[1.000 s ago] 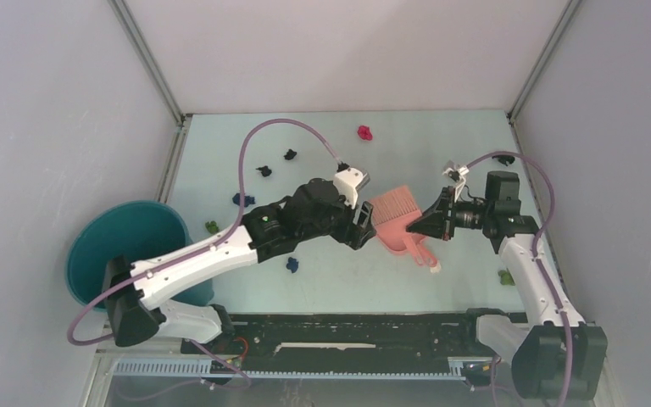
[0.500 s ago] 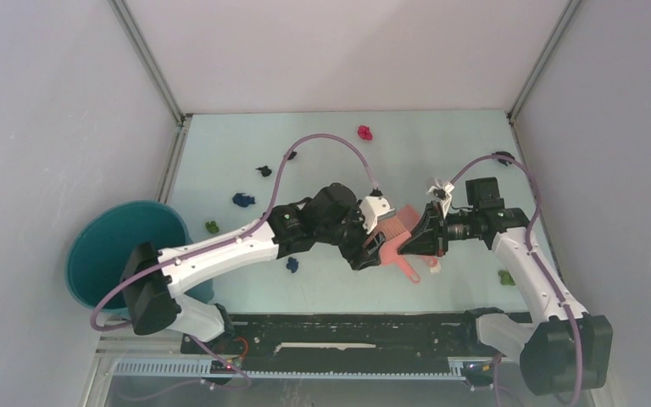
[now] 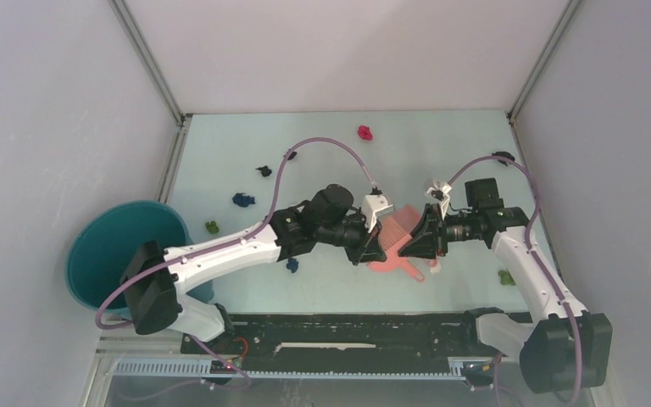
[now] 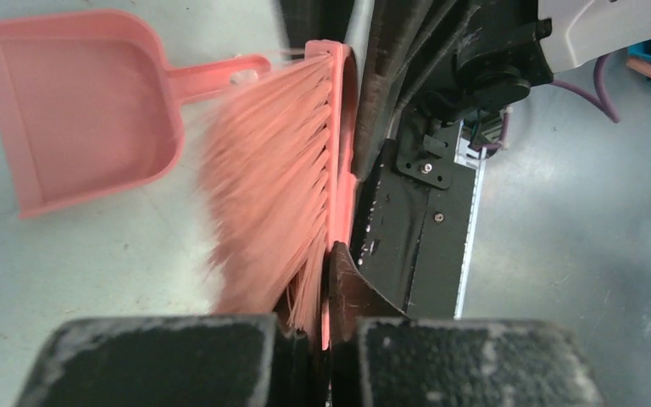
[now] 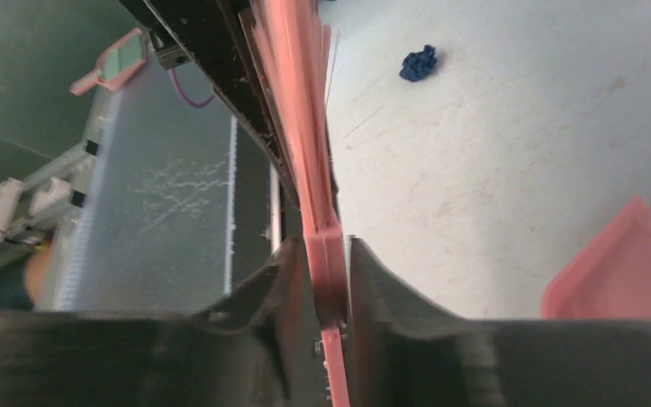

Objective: Sweep away the paper scraps from the table

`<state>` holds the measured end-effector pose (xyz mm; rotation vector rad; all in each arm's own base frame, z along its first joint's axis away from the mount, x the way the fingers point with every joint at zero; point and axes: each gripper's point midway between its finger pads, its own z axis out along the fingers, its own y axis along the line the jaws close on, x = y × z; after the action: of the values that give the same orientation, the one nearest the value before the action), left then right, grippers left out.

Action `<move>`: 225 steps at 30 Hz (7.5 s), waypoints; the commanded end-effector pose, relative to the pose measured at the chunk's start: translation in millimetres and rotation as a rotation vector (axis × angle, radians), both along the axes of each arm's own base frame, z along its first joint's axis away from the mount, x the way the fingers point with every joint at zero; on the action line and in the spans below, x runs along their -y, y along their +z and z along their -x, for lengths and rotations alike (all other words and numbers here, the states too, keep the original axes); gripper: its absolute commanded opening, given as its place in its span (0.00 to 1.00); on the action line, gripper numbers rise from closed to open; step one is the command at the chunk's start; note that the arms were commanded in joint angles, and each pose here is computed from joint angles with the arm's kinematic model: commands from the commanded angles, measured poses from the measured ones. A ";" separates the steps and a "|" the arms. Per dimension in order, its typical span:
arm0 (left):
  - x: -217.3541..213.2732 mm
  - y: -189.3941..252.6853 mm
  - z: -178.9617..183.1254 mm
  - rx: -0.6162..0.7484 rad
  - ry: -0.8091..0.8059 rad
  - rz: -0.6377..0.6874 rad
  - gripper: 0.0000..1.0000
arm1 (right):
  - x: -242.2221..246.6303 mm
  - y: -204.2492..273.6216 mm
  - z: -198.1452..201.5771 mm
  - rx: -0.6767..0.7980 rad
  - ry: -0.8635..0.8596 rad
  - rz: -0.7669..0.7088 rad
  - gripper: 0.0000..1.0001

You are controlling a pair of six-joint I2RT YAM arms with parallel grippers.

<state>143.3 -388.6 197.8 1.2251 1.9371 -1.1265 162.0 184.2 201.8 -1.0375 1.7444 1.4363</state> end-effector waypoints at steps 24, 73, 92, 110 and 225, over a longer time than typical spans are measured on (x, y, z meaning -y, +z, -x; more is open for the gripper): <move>-54.3 102.4 -35.3 -0.059 0.502 0.422 0.00 | 24.8 27.4 -36.5 -0.101 -0.122 -0.150 0.68; -20.6 57.5 -51.0 -0.355 0.579 0.529 0.00 | 34.0 57.8 -37.6 -0.300 -0.076 -0.324 0.33; -27.4 47.8 -55.0 -0.364 0.623 0.520 0.00 | 36.4 58.7 -42.3 -0.321 -0.093 -0.331 0.29; -71.7 -10.1 -72.7 -0.148 1.047 0.141 0.74 | 73.0 32.9 -92.1 -0.403 -0.322 -0.239 0.00; -1.7 -123.8 -11.9 0.127 0.631 -0.222 0.66 | 160.5 26.8 -128.2 0.068 -1.133 0.197 0.00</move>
<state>152.5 -377.4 79.9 0.7256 2.1405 -0.5169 288.0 21.6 219.0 -0.0159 1.9479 0.5041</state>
